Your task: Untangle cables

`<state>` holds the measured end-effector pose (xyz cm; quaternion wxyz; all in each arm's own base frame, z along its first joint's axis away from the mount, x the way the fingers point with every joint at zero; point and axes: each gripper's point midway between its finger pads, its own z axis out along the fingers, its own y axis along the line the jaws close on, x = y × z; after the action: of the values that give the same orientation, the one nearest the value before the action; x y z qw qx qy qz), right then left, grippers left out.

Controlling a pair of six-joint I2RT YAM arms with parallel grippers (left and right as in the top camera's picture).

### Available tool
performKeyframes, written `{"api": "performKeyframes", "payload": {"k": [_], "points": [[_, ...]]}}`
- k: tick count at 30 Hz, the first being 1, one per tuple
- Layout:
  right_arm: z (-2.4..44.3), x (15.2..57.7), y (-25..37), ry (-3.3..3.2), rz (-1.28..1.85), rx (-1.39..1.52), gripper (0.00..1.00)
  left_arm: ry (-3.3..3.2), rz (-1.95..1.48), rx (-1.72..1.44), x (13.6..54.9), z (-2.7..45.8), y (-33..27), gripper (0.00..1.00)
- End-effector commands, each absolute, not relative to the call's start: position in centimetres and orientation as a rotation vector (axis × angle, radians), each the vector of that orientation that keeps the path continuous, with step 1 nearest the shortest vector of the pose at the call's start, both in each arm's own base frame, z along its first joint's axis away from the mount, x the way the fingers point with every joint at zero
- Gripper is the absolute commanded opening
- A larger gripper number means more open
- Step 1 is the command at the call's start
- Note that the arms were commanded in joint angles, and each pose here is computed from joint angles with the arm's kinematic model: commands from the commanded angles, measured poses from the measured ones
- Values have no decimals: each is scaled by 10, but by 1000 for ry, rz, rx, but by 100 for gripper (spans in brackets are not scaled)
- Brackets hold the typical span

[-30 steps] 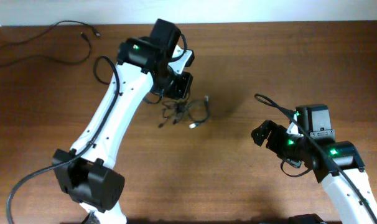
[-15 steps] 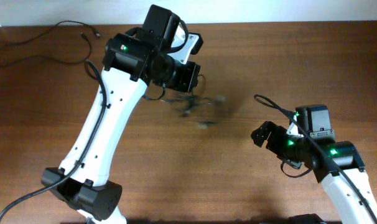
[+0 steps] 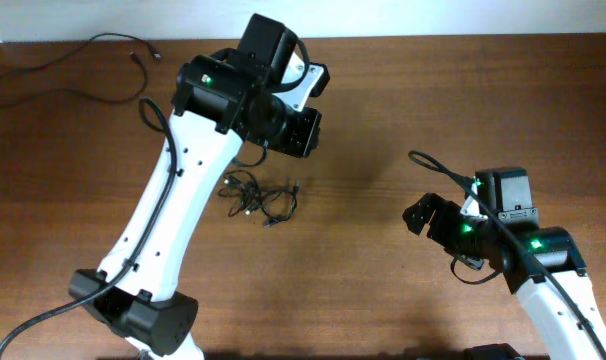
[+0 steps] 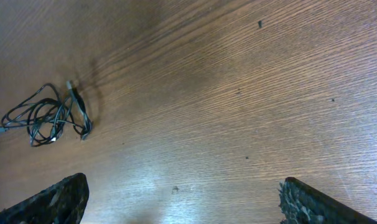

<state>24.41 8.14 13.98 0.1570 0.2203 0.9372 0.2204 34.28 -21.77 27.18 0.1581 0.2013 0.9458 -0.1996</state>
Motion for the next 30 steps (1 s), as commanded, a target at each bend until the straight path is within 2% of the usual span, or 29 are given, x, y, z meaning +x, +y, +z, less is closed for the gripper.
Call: {"api": "performKeyframes", "payload": {"k": [1,2,4,6,10,13,17,19,21,23,28,30], "points": [[144,245,85,2679,649,623,98,2711,-512,576,347,268,-213,20],[144,245,85,2679,649,623,98,2708,-510,575,347,268,-212,34],[144,245,85,2680,649,623,98,2701,-434,558,354,266,-205,42],[144,245,84,2680,648,624,98,2704,-380,546,359,262,-200,57],[143,244,84,2682,648,624,99,2813,-363,511,360,229,-200,67],[143,244,84,2684,647,625,98,2959,-301,455,353,186,-194,71],[143,244,84,2683,646,625,98,3066,116,454,352,135,-148,72],[143,245,84,2680,643,624,98,3087,203,468,349,116,-138,73],[144,245,84,2679,644,624,98,3100,212,531,345,99,-137,70],[143,245,84,2679,644,624,98,3116,197,577,338,87,-140,60],[143,245,84,2679,644,624,98,3112,19,815,319,80,-174,69],[143,245,84,2680,643,624,98,3112,47,836,317,76,-175,69]]}}
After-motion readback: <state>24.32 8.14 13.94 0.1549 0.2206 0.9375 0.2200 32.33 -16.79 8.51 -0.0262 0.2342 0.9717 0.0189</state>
